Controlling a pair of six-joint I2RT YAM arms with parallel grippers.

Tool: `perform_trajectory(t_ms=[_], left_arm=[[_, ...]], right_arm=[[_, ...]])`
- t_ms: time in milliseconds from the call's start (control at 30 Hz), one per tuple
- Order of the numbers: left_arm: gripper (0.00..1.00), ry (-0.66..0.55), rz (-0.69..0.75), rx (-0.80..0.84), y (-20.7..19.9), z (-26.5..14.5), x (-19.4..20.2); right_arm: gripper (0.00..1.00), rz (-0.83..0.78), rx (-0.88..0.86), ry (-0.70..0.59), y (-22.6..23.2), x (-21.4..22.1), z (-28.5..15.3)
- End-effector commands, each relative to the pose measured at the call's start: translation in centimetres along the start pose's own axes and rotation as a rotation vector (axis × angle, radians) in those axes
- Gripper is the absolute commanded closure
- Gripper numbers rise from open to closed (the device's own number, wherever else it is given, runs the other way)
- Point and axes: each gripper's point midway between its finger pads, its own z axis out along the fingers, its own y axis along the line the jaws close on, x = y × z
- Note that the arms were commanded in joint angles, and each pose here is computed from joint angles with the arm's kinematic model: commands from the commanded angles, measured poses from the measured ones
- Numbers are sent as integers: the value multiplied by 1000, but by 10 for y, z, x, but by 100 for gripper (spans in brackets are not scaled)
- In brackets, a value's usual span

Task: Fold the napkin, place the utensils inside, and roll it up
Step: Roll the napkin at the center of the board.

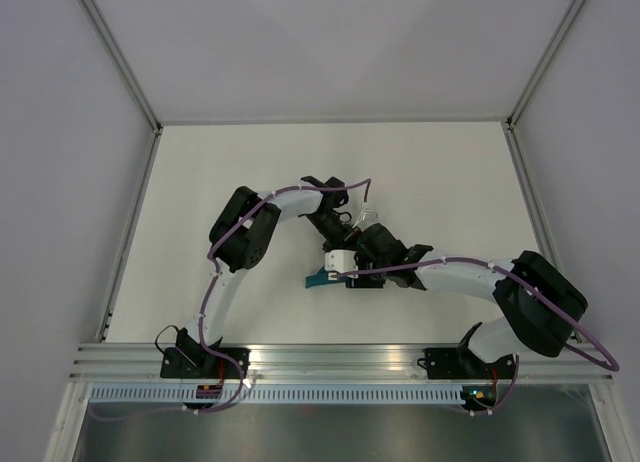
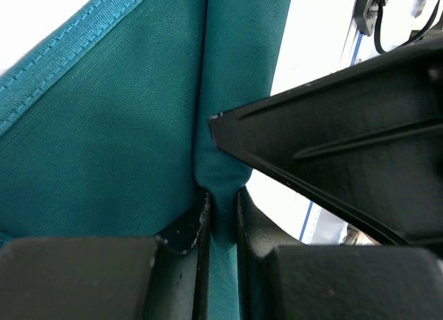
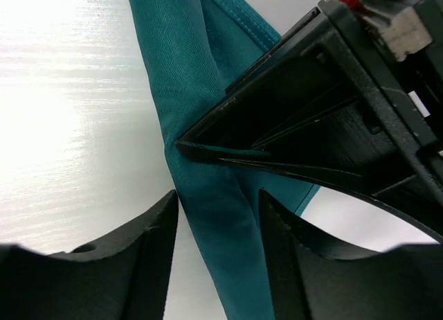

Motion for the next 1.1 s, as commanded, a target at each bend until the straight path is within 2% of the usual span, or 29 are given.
perform_trajectory(t_ms=[0,167,233,400,600,733,867,1067], left_arm=[[91,91,-36,-106,38,6,24],[83,80,-29,-104,37,4,19],[77,67,-26,-104,37,1,15],[60,8,-10,-98,31,-14,-2],[57,-126,26,-128,24,-45,-36],[56,-240,-46,-188,33,-69,-52],[56,-386,-77,-286,50,-108,-71],[56,-513,-68,-480,58,-153,-73]], right_arm=[[46,-16,13,20,-1,4,4],[59,-11,-17,31,4,7,6],[64,-9,-34,35,7,7,7],[70,-1,-111,48,19,8,6],[73,49,-227,37,27,5,4],[74,102,-316,26,29,7,5],[75,152,-398,19,28,6,2],[75,237,-514,18,24,13,4]])
